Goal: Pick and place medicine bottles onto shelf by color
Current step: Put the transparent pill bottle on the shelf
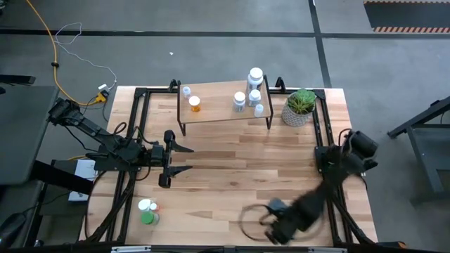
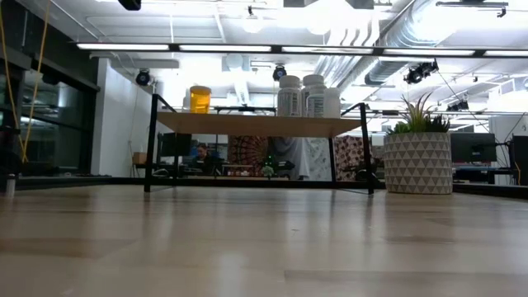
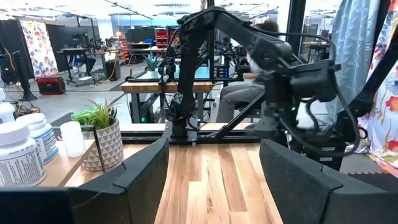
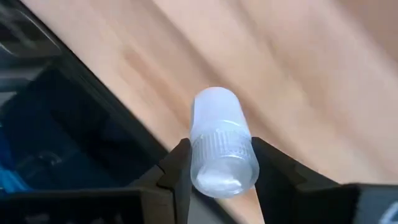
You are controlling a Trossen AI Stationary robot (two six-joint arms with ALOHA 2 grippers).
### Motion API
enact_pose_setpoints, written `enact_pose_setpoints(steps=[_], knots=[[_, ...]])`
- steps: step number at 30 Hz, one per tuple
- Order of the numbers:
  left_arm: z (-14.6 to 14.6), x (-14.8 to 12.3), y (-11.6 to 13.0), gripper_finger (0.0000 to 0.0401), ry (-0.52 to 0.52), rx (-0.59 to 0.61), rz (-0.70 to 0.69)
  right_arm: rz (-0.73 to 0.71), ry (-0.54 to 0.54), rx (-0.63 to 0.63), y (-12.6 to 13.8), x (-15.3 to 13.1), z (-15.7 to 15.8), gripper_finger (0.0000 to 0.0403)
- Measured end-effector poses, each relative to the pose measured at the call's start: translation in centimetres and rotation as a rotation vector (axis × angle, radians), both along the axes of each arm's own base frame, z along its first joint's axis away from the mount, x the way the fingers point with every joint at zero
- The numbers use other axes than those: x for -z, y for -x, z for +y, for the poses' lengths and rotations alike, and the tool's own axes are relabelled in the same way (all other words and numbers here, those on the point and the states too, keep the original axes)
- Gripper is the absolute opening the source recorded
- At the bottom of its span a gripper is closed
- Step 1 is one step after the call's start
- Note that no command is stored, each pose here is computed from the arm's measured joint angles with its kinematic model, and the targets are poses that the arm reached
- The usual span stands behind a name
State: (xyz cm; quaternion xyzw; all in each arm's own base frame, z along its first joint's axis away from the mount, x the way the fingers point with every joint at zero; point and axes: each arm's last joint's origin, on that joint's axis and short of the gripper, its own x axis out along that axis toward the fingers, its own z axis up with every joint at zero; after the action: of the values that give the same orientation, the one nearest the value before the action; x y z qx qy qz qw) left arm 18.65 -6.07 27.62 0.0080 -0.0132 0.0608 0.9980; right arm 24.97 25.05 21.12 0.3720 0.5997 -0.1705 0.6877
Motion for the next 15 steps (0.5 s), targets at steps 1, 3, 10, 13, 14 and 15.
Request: enact_pose_setpoints(steps=[1, 3, 10, 13, 14, 15], knots=[[0.0, 0.0, 0.0, 0.0243, 0.000, 0.000, 0.000, -0.039, 0.008, -0.034, -1.2, -0.1, -0.9, 0.0118], [0.0, 0.0, 0.0, 0.0243, -0.001, 0.000, 0.000, -0.118, 0.018, -0.103, -3.5, -0.3, -2.9, 0.0118], [0.0, 0.0, 0.0, 0.0243, -0.026, -0.001, 0.003, -0.229, 0.127, -0.249, -9.2, -4.6, -10.5, 0.0118], [0.0, 0.0, 0.0, 0.0243, -0.026, -0.001, 0.004, -0.226, 0.263, -0.235, -10.0, -8.3, -13.5, 0.0118], [0.0, 0.0, 0.0, 0.0243, -0.026, 0.000, 0.004, -0.214, 0.316, -0.218, -10.0, -9.5, -14.5, 0.0118], [0.0, 0.0, 0.0, 0.0243, -0.026, -0.001, 0.004, -0.203, 0.364, -0.196, -10.0, -10.7, -15.5, 0.0118]])
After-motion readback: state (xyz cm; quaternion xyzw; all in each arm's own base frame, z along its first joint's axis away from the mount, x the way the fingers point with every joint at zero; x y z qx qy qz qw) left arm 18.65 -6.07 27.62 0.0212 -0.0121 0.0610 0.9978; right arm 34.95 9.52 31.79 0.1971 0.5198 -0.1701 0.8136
